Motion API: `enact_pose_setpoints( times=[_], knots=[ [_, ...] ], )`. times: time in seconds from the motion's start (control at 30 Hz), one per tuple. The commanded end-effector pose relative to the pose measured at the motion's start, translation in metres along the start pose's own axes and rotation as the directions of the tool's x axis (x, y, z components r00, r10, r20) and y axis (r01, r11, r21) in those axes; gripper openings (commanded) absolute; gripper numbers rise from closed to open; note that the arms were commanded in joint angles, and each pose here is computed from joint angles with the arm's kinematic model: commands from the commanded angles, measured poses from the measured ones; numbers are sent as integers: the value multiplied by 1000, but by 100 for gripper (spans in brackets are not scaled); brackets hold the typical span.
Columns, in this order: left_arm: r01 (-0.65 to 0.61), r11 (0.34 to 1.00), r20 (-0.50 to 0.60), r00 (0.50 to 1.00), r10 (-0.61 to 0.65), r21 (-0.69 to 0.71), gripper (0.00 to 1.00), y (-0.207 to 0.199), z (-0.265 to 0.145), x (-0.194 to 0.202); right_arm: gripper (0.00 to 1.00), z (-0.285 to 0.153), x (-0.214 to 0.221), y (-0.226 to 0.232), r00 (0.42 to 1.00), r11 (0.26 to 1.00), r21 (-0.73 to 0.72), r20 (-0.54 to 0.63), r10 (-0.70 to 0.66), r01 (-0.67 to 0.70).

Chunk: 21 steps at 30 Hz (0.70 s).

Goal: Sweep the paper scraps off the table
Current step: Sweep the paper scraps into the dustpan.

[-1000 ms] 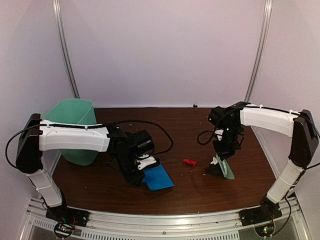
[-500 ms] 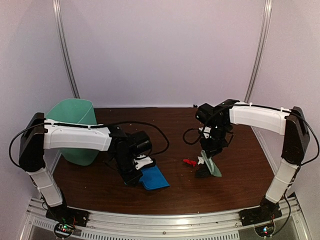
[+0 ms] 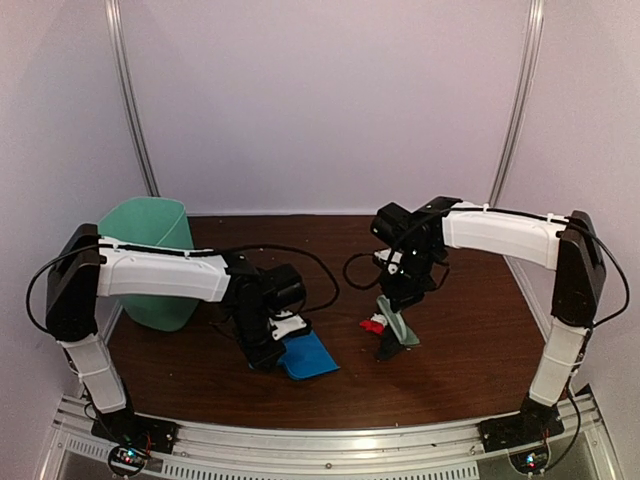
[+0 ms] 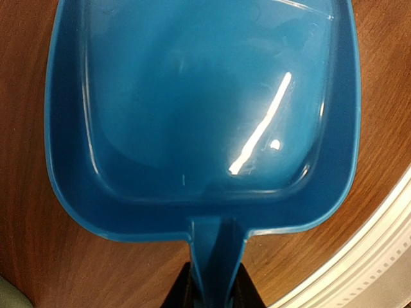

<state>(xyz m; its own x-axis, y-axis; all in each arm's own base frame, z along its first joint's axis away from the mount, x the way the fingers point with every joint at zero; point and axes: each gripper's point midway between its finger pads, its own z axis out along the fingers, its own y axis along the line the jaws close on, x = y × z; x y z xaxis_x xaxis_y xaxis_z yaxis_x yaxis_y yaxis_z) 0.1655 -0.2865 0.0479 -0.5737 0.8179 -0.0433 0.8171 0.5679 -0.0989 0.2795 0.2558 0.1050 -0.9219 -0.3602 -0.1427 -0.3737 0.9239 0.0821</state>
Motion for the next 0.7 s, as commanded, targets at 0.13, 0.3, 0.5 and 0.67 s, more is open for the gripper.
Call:
enact_pose_setpoints(
  times=[0.13, 0.3, 0.5, 0.67],
  knots=[
    [-46, 999, 30, 999, 46, 9, 0, -1, -8, -10, 0, 13, 8, 32, 996, 993, -105, -70, -61, 53],
    [-55, 998, 30, 998, 54, 15, 0, -2, -9, -13, 0, 10, 8, 43, 995, 987, -154, -74, -62, 50],
    [-49, 998, 14, 999, 49, 26, 0, -4, -5, -12, 0, 9, 9, 53, 995, 980, -192, -75, -60, 45],
    [-43, 998, -3, 999, 43, 35, 0, -5, -1, -10, 0, 10, 11, 61, 995, 976, -211, -74, -71, 54]
  ],
)
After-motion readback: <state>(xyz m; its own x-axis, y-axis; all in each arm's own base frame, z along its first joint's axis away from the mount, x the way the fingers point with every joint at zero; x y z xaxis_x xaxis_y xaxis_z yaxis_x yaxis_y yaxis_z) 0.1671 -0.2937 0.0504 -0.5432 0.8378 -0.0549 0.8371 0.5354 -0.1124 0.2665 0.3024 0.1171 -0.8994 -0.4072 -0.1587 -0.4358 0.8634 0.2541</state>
